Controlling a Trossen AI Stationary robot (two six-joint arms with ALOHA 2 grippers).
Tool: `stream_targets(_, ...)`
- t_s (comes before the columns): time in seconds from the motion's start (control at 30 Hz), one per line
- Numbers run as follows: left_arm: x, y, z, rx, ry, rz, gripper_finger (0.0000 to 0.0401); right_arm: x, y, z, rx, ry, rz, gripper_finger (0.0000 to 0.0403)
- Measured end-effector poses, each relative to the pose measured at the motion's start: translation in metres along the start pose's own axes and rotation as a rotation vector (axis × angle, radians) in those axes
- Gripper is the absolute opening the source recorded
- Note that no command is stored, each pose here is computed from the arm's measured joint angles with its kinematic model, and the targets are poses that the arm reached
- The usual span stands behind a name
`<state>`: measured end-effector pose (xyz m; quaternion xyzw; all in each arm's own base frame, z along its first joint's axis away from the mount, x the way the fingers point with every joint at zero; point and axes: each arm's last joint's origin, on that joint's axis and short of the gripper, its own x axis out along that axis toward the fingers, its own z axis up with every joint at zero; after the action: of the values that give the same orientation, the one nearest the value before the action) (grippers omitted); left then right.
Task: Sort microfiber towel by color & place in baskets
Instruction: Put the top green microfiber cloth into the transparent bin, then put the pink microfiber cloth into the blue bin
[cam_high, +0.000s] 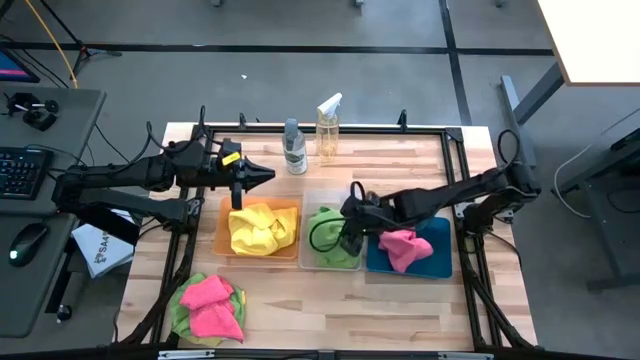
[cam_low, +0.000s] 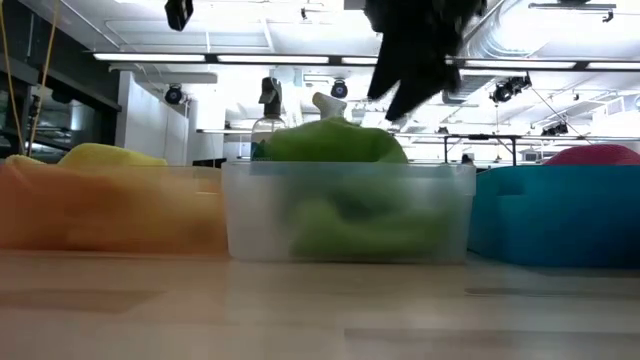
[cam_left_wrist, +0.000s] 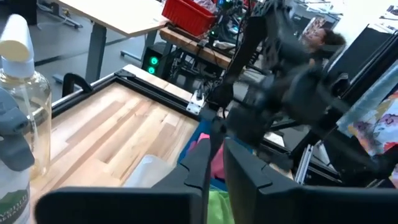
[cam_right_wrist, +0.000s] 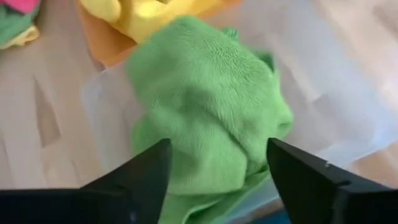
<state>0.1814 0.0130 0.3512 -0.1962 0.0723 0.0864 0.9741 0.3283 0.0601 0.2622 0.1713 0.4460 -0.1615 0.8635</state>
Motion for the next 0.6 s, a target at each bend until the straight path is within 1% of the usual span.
stream_targets(0.1, 0.000, 0.000, -0.001, -0.010, 0.019, -0.012, 0.0053, -0.017, 0.004, 0.015, -0.075, -0.006, 0.022, 0.0288)
stream_targets(0.2, 0.000, -0.001, -0.002, -0.037, 0.036, -0.054, 0.0080, -0.030, 0.011, 0.028, -0.135, -0.063, 0.069, 0.0296)
stream_targets(0.27, 0.000, -0.003, -0.002, -0.076, 0.064, -0.110, 0.0101, -0.034, 0.014, 0.034, -0.149, -0.114, 0.094, 0.0297)
stream_targets(0.33, -0.002, -0.010, -0.003, -0.128, 0.119, -0.197, 0.0122, -0.034, 0.014, 0.036, -0.144, -0.144, 0.073, 0.0298)
stream_targets(0.4, -0.006, -0.020, -0.007, -0.180, 0.223, -0.281, 0.0144, -0.033, 0.011, 0.037, -0.139, -0.159, 0.023, 0.0298)
stream_targets(0.43, -0.007, -0.026, -0.012, -0.210, 0.300, -0.308, 0.0153, -0.033, 0.009, 0.037, -0.138, -0.158, -0.002, 0.0298)
stream_targets(0.5, -0.011, -0.038, -0.028, -0.260, 0.487, -0.340, 0.0170, -0.032, 0.003, 0.037, -0.136, -0.146, -0.046, 0.0298)
stream_targets(0.6, -0.019, -0.062, -0.057, -0.290, 0.746, -0.354, 0.0186, -0.030, -0.006, 0.039, -0.125, -0.122, -0.080, 0.0298)
